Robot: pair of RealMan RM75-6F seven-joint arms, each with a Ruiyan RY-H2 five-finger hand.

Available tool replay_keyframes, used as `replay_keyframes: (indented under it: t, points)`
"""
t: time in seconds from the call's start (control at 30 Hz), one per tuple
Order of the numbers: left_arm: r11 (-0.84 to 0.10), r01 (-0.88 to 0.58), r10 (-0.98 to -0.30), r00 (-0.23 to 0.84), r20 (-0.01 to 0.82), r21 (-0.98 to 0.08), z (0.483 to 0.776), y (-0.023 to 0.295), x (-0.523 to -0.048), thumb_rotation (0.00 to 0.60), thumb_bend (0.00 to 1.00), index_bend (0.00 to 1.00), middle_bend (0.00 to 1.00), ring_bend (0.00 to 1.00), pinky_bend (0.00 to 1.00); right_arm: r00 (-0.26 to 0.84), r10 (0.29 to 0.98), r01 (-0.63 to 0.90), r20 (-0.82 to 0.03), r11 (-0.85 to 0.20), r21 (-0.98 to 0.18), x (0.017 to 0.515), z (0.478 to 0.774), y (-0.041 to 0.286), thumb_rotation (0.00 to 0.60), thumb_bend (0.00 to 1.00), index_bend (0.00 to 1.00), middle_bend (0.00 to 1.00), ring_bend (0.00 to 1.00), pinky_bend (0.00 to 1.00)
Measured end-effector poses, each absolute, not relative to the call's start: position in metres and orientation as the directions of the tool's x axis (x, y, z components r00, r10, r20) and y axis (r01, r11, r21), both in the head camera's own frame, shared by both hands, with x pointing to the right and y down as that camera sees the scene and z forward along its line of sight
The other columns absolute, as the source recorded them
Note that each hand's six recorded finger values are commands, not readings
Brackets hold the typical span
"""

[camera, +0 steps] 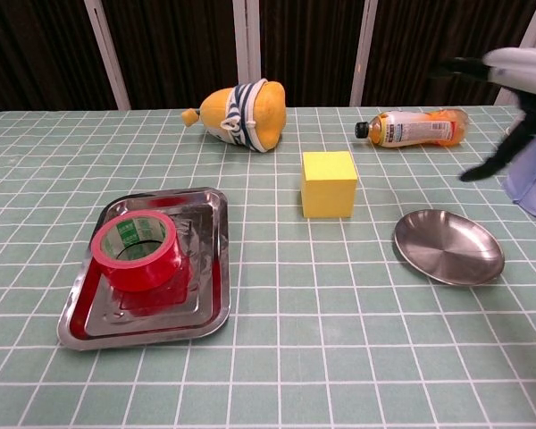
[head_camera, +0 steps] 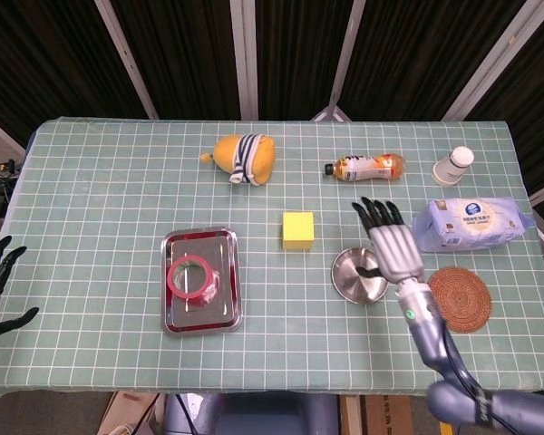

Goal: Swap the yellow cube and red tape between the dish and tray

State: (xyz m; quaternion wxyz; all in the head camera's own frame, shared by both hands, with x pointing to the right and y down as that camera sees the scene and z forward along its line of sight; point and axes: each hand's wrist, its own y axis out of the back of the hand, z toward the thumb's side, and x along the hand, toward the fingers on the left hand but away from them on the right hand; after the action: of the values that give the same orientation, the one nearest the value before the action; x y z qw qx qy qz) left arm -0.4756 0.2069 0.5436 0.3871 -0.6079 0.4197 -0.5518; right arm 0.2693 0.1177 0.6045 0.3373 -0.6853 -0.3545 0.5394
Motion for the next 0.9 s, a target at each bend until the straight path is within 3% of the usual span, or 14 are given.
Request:
replay_keyframes:
  t: [0.23, 0.43, 0.77, 0.9]
  points:
    - [-0.42, -0.053, -0.898, 0.165, 0.407, -0.906, 0.558, 0.184, -0.449, 0.6, 0.09, 0.14, 0.0, 0.0, 0.0, 0.051, 0.896, 0.189, -0.44, -0.442, -0.877, 0.362, 0.566, 0.199, 0.6, 0.03, 0.0, 0.0, 0.0, 0.0]
    - [-0.526, -0.005, -0.816, 0.286, 0.503, -0.85, 0.583, 0.153, -0.405, 0.6, 0.06, 0.14, 0.0, 0.0, 0.0, 0.009, 0.911, 0.189, -0.413, -0.407, -0.894, 0.399, 0.557, 0.236, 0.6, 0.03, 0.0, 0.0, 0.0, 0.0]
    - [-0.691, 0.06, -0.644, 0.402, 0.651, -0.721, 0.613, 0.141, -0.33, 0.6, 0.05, 0.14, 0.0, 0.0, 0.0, -0.023, 0.899, 0.178, -0.438, -0.427, -0.886, 0.405, 0.566, 0.238, 0.6, 0.03, 0.0, 0.0, 0.0, 0.0]
    - [-0.717, 0.064, -0.602, 0.444, 0.664, -0.694, 0.619, 0.146, -0.303, 0.6, 0.05, 0.14, 0.0, 0.0, 0.0, -0.037, 0.899, 0.186, -0.436, -0.423, -0.887, 0.405, 0.568, 0.238, 0.6, 0.03, 0.0, 0.0, 0.0, 0.0]
